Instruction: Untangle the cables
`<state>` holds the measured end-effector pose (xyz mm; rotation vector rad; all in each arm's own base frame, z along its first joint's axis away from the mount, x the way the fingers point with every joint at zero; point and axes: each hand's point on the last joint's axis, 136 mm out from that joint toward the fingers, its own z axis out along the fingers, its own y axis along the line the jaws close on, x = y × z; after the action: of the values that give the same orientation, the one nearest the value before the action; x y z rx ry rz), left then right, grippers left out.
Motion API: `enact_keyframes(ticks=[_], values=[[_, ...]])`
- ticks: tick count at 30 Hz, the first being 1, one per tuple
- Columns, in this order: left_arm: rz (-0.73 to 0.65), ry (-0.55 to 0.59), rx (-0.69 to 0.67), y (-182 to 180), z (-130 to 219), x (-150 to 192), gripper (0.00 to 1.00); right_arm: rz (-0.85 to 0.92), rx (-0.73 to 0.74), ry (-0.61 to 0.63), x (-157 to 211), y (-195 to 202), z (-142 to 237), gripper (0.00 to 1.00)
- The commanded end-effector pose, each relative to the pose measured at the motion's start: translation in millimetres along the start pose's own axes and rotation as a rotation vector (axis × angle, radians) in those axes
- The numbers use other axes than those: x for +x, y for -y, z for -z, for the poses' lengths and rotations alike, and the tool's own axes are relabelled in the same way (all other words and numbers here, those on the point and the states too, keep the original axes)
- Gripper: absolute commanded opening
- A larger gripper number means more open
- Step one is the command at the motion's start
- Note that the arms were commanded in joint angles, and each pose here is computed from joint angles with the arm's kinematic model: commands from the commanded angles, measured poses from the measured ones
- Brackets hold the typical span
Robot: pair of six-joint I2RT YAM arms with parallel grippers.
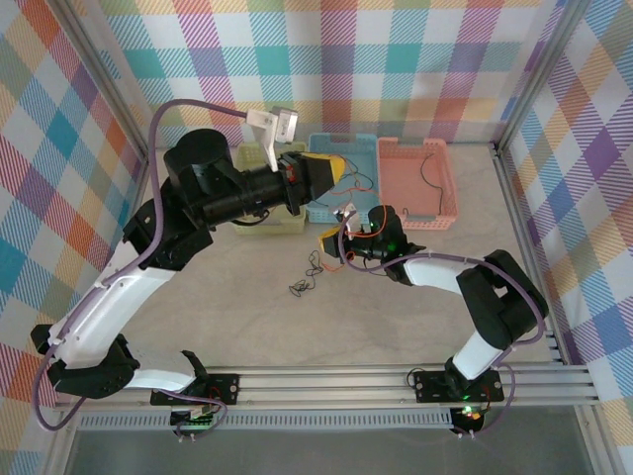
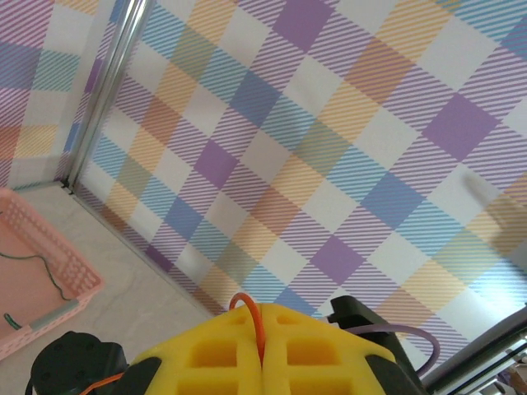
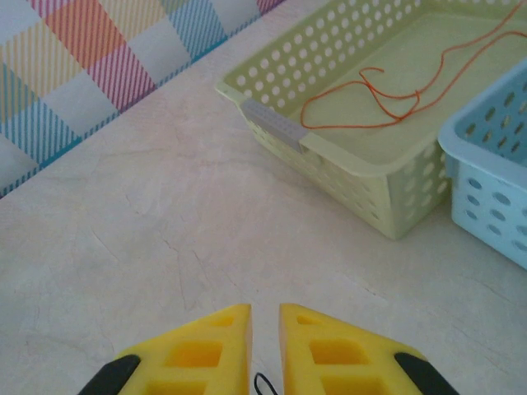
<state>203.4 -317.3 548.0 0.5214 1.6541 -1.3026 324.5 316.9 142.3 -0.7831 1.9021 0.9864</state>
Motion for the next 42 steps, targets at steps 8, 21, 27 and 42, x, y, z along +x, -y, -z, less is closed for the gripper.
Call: enact_keyframes(ticks=[8,21,27,42], values=[[-0.05,0.005,-0.154,-32,-1,2,0.0,0.02,0.049,0.012,-15,-4,24,0.47],[-0.056,-0.003,-0.221,-57,-13,2,0.0,0.154,0.013,0.14,-21,-49,93,0.68],[-0.045,-0.017,-0.197,-57,-23,3,0.0,0.193,-0.126,0.16,-25,-73,93,0.72],[-0.024,-0.037,-0.167,-57,-32,9,0.0,0.106,0.009,0.201,-48,-38,70,0.74]])
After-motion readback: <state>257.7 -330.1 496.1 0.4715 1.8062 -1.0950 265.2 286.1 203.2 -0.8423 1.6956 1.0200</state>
